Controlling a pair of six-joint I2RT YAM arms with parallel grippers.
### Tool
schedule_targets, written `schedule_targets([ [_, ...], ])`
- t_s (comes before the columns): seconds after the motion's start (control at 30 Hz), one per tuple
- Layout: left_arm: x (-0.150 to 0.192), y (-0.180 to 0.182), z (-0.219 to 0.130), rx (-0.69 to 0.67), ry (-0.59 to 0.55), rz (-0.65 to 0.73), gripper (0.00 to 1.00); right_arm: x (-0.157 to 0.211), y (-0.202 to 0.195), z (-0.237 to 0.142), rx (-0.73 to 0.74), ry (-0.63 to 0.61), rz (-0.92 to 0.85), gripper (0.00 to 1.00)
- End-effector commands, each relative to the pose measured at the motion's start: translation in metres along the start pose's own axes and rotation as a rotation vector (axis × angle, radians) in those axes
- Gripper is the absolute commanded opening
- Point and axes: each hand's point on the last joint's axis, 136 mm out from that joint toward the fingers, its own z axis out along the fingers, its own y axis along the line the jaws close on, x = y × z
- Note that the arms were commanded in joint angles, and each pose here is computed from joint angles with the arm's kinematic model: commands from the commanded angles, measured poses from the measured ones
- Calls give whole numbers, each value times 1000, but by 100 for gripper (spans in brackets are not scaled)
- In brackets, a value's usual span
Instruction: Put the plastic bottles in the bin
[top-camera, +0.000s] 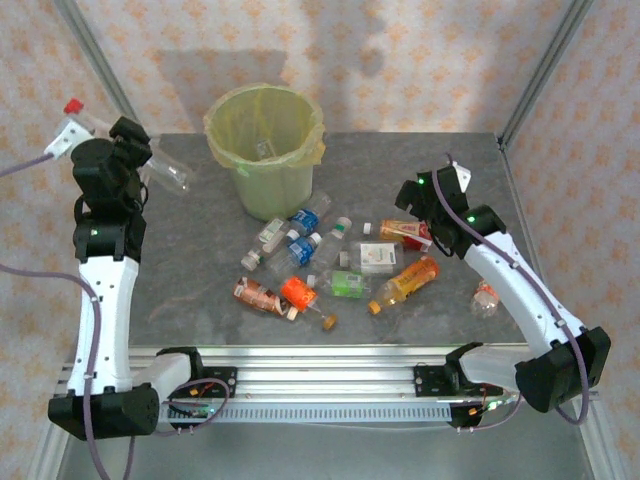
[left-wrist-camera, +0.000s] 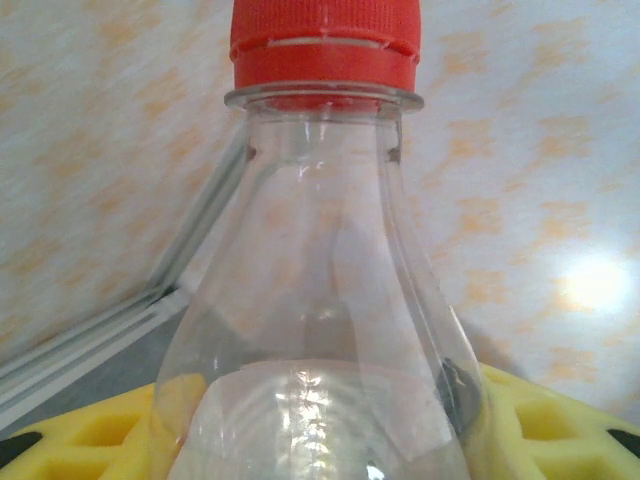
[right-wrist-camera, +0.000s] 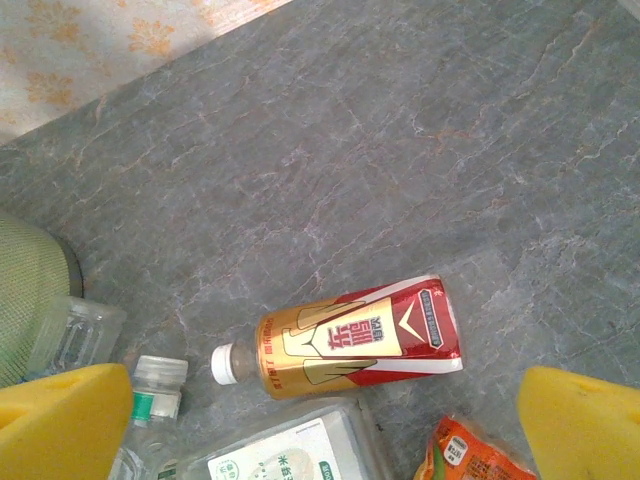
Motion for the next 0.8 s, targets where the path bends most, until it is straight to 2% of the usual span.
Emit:
schedule_targets([
  [0.0, -25, -44, 5, 114, -90, 43, 47, -2, -2, -2, -12, -18, 31, 99],
  [0.2, -18, -118, 31, 262, -111, 132, 45, -4, -4, -10, -28, -36, 47, 99],
  [0.47, 29, -203, 78, 406, -67, 299, 45, -3, -5, -12, -36, -37, 57, 99],
  [0.6, 57, -224, 100, 434, -46, 389, 46, -2, -8, -13, -27, -40, 61, 99],
  [0.77, 91, -228, 123, 454, -26, 436, 50, 0, -11, -14, -23, -42, 72, 99],
])
